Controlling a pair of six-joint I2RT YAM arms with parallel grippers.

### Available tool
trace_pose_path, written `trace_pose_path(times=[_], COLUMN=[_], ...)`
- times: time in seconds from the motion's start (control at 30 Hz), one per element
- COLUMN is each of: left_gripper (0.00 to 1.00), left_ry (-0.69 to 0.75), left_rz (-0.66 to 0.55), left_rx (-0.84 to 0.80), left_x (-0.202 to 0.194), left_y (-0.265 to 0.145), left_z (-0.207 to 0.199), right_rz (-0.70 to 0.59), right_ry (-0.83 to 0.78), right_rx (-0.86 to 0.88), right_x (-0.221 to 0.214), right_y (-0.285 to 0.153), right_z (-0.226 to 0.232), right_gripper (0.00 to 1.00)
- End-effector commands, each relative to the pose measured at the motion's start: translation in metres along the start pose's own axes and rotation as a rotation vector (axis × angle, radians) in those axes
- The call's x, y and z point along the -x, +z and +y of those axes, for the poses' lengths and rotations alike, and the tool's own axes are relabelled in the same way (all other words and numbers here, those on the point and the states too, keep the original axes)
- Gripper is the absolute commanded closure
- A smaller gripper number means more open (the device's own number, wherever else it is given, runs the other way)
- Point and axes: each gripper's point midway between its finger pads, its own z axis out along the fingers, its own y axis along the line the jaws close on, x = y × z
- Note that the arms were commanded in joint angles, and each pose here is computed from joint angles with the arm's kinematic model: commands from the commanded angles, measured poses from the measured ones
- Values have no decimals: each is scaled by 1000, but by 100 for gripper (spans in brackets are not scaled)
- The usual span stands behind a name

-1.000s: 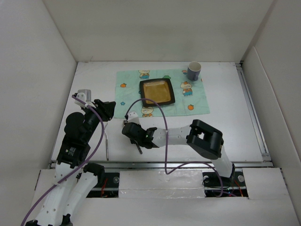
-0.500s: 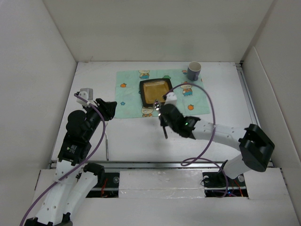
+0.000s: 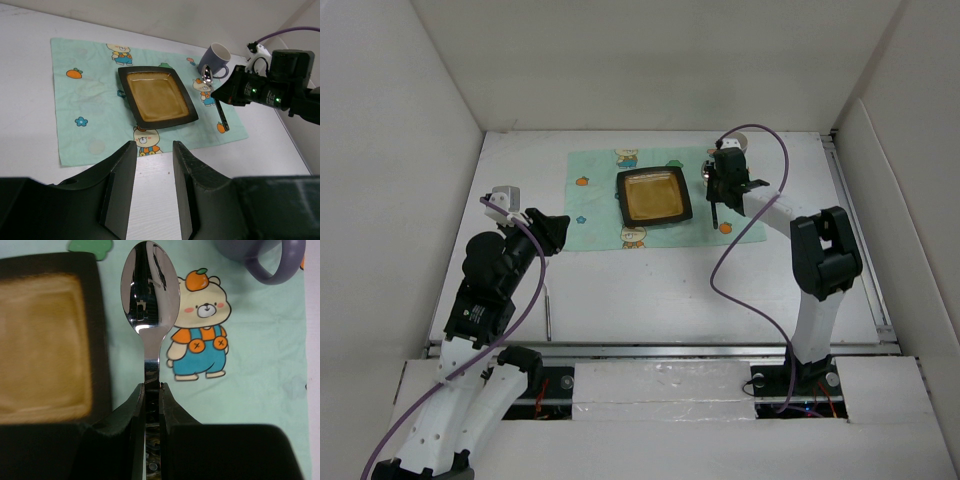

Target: Set the dinner table for one person

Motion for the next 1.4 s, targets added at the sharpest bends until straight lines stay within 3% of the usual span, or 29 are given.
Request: trace_pose_path(times=[0.0,0.2,0.5,0.73,0.83,0.9,0.97,1.07,1.1,1.17,1.2,1.37], left_gripper=[68,68,68,64,64,64,63,63,63,61,61,59], left_ry=[9,9,5,23,36,51,112,189,212,263,266,299], left_rz=[-57,-40,-24,103,177,212,281,377,385,458,500,654], left_rx=[-29,-22,28,146,181,236,307,453,480,558,580,688], left_x=[20,15,11,-16,-32,-36,-47,-62,-65,-76,-82,-105], left_y=[-2,2,9,30,39,42,45,42,41,34,31,27], left_z=[-10,-8,3,29,38,48,57,81,82,90,91,93], right_rz=[12,18,84,49,8,-36,-27,-136,-112,-173,-152,-250], right_ry=[-46,-36,-32,4,5,12,8,11,3,12,6,5], right_rx=[40,23,26,39,70,96,139,201,214,285,298,383], right_x=[17,32,13,20,37,49,41,62,42,50,33,38], right_y=[14,35,61,50,31,10,-6,-47,-54,-81,-86,-127], right_z=[-5,-19,-15,-13,-9,-6,-3,14,18,32,33,51], right_gripper=[100,100,96,61,48,45,45,44,44,44,43,44])
